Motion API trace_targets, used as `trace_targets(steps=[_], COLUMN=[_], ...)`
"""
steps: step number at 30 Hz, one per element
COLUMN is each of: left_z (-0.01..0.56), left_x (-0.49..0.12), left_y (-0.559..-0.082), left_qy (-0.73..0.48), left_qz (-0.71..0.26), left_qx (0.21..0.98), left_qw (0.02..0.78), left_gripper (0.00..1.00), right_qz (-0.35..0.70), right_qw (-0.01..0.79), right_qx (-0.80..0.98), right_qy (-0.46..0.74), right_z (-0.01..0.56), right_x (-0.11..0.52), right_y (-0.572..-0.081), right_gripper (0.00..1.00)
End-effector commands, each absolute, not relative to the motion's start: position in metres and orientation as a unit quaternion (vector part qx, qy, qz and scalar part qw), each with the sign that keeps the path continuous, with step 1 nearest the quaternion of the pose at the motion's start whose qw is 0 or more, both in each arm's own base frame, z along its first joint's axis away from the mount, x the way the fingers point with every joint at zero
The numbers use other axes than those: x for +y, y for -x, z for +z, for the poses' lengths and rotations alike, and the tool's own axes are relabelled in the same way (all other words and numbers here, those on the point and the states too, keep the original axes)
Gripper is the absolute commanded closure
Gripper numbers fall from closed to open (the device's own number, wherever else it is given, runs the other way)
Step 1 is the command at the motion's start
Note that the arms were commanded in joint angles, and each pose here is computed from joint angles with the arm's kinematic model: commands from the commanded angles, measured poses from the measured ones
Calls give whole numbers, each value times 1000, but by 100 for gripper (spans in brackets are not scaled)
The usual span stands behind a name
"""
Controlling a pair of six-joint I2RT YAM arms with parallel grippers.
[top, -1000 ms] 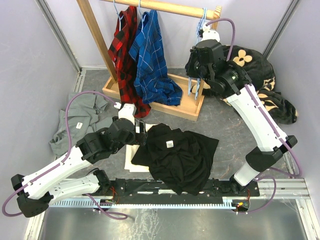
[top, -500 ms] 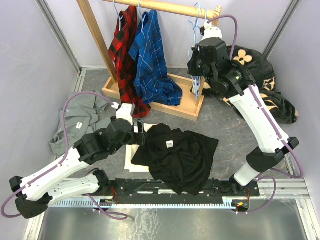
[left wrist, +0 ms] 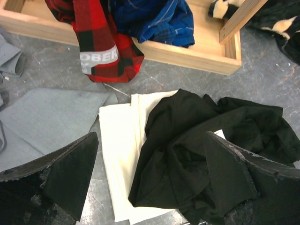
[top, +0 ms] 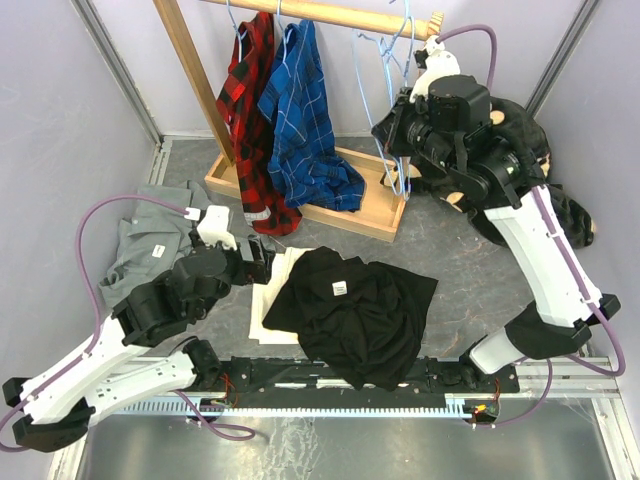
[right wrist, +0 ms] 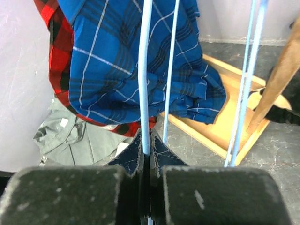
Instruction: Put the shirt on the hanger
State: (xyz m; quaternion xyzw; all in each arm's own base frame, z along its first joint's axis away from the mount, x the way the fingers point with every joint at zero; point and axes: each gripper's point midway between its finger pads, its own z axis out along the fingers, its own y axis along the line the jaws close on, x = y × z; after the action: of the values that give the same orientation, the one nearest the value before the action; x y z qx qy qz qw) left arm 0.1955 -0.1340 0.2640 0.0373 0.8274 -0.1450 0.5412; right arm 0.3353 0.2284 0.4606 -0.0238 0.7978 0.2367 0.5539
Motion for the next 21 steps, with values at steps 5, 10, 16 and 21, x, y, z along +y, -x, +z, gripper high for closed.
trace_targets(steps=[5,10,16,21], left_z=[310,302,296,286], left_x=[-133,-149,-160,-162], left_y=[-204,-199,-199,-203], left_qy=[-70,-120,-173,-183], left_qz=[-147,-166,-161,-153], left_qx=[784,782,776,766], left_qw=[599,589,585,597], left_gripper=[0,1,4,5], right_qz=[283,279,287,287], right_qw=[526,501,486,487], right_qx=[799,816,824,823], right_qy=[74,76,60,55], right_z=[451,425,417,417], right_x=[242,231,219,208], right_y=[-289,-265,-247,-236], right_gripper=[100,100,100,100])
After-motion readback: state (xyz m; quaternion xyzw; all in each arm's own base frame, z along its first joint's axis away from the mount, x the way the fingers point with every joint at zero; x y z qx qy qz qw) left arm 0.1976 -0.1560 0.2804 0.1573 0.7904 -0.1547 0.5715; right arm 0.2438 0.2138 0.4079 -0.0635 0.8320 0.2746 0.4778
